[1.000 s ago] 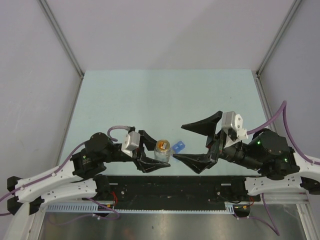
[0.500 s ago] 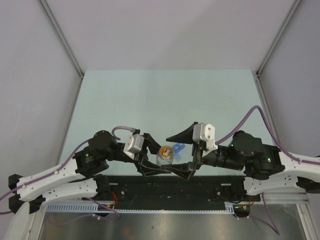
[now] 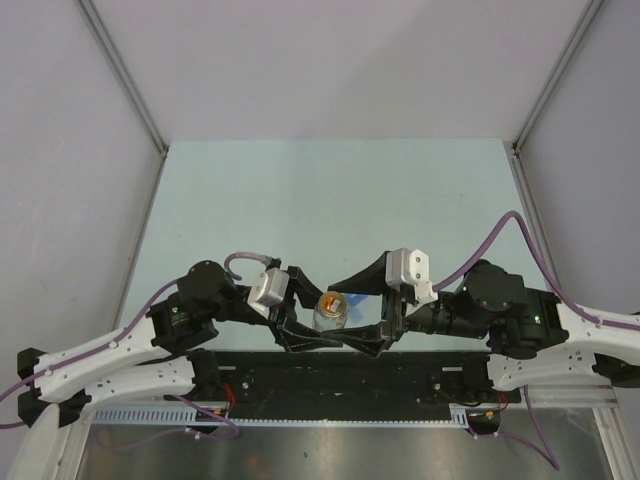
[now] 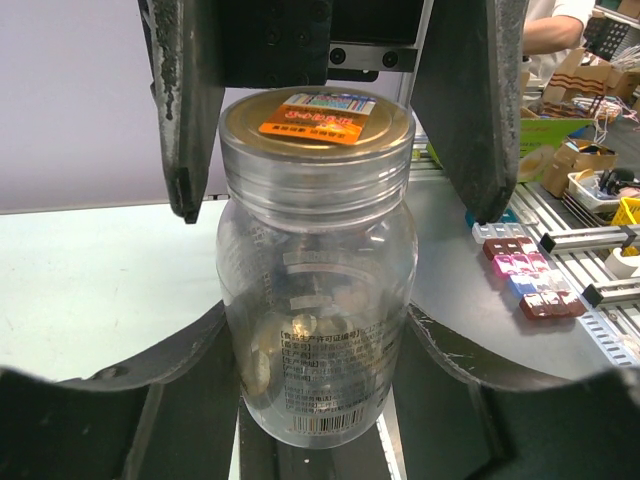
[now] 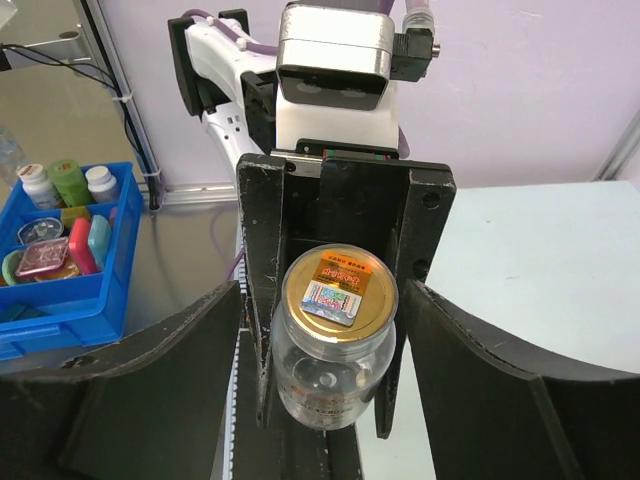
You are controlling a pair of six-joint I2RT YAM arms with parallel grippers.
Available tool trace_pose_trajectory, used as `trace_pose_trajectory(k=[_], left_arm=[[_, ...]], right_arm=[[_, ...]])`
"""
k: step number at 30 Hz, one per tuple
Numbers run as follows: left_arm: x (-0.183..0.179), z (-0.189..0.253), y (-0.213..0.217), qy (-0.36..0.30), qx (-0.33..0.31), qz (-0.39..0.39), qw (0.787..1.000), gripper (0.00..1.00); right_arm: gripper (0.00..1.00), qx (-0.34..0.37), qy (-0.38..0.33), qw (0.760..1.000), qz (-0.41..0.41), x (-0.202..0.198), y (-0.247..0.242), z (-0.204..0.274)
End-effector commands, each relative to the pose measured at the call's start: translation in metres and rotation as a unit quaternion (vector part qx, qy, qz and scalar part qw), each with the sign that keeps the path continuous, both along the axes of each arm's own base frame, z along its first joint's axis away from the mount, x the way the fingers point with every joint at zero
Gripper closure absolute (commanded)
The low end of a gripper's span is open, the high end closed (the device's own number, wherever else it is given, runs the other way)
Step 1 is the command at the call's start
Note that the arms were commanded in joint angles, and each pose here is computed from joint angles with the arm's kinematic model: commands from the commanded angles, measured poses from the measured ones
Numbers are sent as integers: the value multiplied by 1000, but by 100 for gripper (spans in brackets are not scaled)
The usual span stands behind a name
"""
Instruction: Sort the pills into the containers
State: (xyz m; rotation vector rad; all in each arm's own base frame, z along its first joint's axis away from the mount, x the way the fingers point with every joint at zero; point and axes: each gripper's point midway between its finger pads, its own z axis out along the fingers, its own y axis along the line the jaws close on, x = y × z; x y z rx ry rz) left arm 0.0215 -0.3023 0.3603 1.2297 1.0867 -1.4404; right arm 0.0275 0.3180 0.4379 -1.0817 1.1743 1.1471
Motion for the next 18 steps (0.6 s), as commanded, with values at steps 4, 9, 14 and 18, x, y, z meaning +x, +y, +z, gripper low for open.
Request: trace_pose_trajectory(k=[4, 9, 14, 18], left_arm=[[-5, 28, 4, -24, -40, -10, 999, 100], [-5, 27, 4, -21, -41, -11, 999, 100], [-5, 25, 3, -20, -41, -12, 999, 100], [-4, 25, 3, -18, -42, -10, 999, 100]], right_arm=[[34, 35, 3, 999, 11, -3, 0, 18], [42, 42, 8, 999, 15, -5, 1, 19], [50, 43, 12, 999, 20, -7, 3, 17], [61, 43, 14, 999, 22, -8, 4, 17]])
